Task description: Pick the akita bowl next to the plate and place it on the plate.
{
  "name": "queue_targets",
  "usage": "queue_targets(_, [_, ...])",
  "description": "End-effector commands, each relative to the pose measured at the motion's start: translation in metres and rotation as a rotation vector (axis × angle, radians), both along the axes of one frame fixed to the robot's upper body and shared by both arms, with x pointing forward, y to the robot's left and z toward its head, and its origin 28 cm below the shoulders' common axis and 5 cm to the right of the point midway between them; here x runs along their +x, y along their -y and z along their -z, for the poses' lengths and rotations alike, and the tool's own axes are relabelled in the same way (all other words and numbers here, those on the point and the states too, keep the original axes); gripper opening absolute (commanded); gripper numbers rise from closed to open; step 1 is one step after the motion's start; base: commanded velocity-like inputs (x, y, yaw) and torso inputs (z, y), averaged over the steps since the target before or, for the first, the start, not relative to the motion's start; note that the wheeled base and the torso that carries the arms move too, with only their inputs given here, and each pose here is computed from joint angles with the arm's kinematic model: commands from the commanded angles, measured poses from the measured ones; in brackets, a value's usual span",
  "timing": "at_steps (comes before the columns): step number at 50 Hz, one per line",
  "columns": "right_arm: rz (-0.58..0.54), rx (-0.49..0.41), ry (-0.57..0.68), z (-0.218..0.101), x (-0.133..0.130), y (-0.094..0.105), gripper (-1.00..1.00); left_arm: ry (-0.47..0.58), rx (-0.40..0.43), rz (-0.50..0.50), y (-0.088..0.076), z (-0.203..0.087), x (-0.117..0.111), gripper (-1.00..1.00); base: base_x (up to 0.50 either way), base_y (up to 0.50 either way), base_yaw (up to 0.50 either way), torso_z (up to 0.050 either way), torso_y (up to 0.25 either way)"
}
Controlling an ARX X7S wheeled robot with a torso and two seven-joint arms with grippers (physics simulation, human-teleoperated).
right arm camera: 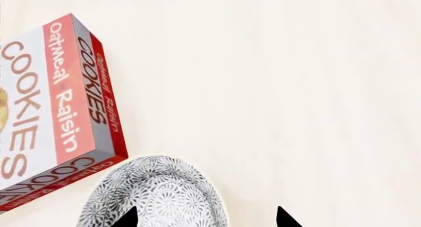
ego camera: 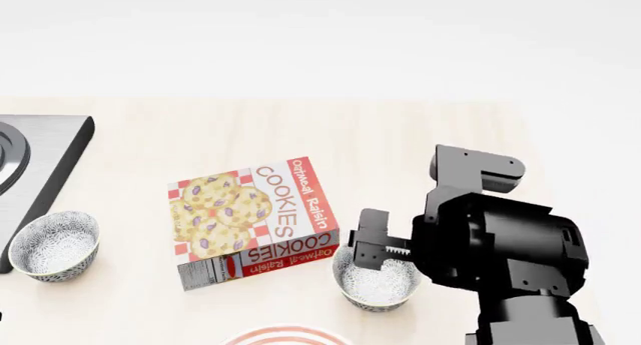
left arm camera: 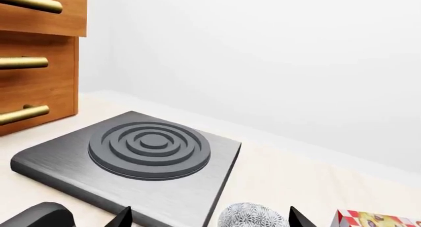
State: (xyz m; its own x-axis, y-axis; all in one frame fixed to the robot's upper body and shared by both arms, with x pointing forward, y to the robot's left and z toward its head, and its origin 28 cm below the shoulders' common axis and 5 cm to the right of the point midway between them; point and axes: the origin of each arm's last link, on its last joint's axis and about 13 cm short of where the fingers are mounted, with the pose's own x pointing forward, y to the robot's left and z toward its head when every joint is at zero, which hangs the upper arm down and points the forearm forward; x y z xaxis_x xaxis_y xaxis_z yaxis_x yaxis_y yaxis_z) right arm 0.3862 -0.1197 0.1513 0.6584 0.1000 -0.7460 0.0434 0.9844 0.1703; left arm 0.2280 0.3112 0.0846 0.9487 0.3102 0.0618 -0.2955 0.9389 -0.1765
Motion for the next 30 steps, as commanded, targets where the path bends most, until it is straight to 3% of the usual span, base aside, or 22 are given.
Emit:
queue_targets(1, [0.011, 0.044, -0.016, 0.005, 0.000, 0.001, 1.00, 0.000, 0.000, -0.001, 0.000, -0.001, 0.000, 1.00, 0.00, 0.00, 0.00, 0.000, 0.000])
queue_targets(8, [0.022, 0.072, -0.018, 0.009, 0.000, 0.003, 1.00, 0.000, 0.000, 0.000, 0.000, 0.000, 0.000, 1.00, 0.00, 0.00, 0.00, 0.000, 0.000])
queue_targets(30, [-0.007, 0.002, -0.064, 0.023, -0.004, 0.002, 1.00, 0.000, -0.001, -0.001, 0.000, 0.000, 0.000, 1.00, 0.00, 0.00, 0.00, 0.000, 0.000])
